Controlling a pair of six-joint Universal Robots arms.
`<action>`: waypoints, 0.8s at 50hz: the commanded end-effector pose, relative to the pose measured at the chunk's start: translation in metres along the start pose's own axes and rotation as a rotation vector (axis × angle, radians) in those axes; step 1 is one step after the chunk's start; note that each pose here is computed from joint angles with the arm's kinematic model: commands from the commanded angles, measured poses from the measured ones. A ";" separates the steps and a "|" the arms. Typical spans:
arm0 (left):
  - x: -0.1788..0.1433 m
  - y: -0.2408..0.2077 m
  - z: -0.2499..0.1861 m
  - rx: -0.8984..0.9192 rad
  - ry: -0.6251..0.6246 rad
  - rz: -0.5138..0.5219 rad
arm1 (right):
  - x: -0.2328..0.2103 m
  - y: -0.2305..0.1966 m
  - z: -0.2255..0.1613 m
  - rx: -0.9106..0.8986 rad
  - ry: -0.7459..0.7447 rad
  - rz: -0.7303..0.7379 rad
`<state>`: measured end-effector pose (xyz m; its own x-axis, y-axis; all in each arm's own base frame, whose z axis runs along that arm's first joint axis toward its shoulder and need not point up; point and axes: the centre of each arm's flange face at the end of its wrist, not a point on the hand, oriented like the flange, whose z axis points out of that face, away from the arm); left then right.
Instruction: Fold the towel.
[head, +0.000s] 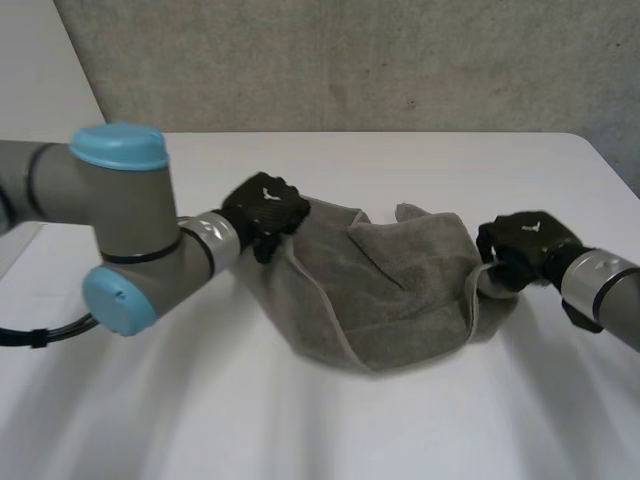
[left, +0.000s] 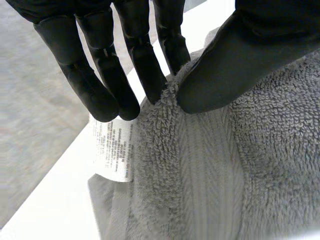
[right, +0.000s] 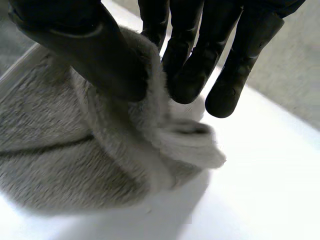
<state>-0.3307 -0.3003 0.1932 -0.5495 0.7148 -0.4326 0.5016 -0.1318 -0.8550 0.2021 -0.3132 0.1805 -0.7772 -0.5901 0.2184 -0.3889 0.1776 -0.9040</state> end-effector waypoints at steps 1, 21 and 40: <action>-0.046 -0.015 -0.036 0.008 -0.175 -0.097 | 0.014 -0.065 -0.033 0.142 0.065 -0.067; -0.110 -0.027 -0.137 0.096 -0.477 -0.334 | 0.019 -0.150 -0.095 0.233 0.081 -0.260; -0.120 -0.023 -0.141 0.120 -0.548 -0.428 | 0.006 -0.153 -0.084 0.227 0.052 -0.249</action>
<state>-0.1759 -0.2792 0.3269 -0.9608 0.2527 -0.1137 0.0966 -0.0794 -0.9922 0.1979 -0.2754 0.3764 -0.7477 -0.4783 0.4607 -0.4233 -0.1912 -0.8856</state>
